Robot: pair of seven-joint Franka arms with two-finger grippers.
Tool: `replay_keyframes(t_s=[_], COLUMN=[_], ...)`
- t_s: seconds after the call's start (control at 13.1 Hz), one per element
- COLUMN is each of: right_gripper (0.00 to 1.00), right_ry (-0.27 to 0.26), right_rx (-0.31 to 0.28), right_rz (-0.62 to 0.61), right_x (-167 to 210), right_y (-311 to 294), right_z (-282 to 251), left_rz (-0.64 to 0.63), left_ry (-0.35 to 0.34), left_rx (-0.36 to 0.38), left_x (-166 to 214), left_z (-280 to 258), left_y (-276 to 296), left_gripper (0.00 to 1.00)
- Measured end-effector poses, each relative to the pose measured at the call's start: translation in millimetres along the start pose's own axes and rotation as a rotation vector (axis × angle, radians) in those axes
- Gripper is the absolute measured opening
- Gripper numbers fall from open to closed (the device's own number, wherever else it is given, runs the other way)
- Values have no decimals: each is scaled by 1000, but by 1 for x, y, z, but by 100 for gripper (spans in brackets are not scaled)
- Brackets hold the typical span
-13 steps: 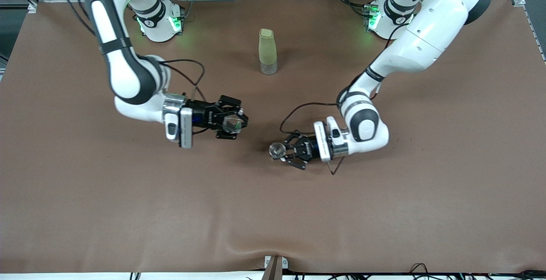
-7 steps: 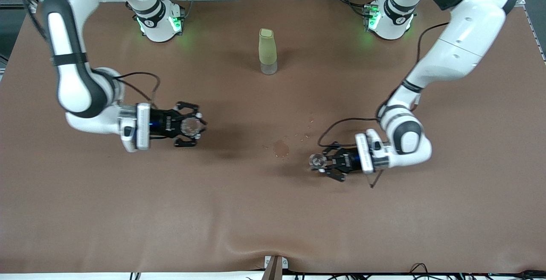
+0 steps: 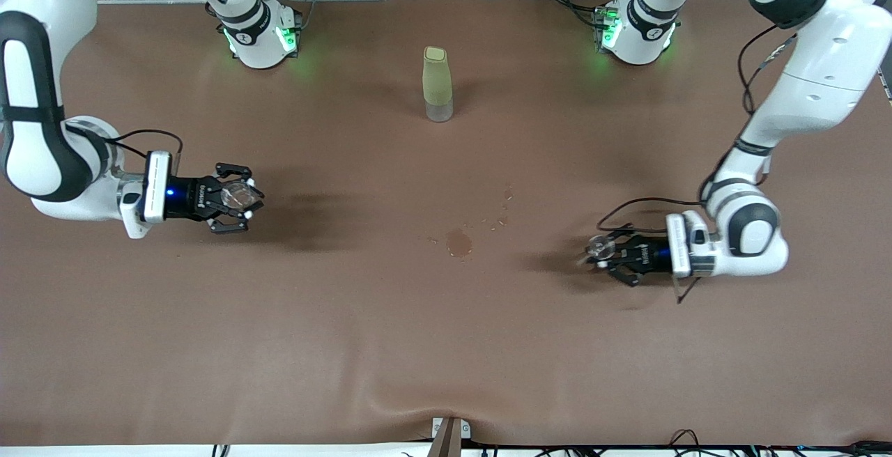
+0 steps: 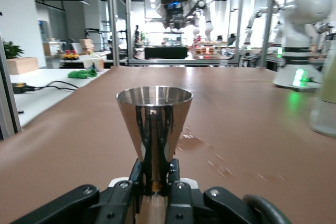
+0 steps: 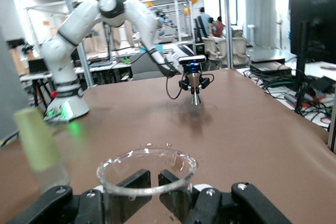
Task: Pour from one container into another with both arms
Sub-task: 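Lower the beaker with the right gripper while the left gripper lowers the jigger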
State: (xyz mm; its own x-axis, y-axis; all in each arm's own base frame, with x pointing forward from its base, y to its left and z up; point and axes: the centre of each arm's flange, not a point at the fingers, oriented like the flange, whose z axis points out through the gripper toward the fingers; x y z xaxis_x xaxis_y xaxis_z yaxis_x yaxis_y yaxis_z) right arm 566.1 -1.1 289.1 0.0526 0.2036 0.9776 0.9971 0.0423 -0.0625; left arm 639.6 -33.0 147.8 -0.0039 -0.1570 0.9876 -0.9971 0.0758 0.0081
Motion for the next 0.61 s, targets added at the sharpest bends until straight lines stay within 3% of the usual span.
replay_keyframes(t_s=[0.31,0.61], right_gripper=[16,16], right_ry=[7,10], right_rx=[-56,-107], right_rz=[-158,-146], right_x=[-82,-150], right_y=[-20,-29], right_z=[-57,-86], left_rz=[-39,-53], left_ry=[-33,3], left_rx=[-73,-66], left_x=[-32,-75], left_z=[-95,-125], left_y=[41,71], left_gripper=[21,21])
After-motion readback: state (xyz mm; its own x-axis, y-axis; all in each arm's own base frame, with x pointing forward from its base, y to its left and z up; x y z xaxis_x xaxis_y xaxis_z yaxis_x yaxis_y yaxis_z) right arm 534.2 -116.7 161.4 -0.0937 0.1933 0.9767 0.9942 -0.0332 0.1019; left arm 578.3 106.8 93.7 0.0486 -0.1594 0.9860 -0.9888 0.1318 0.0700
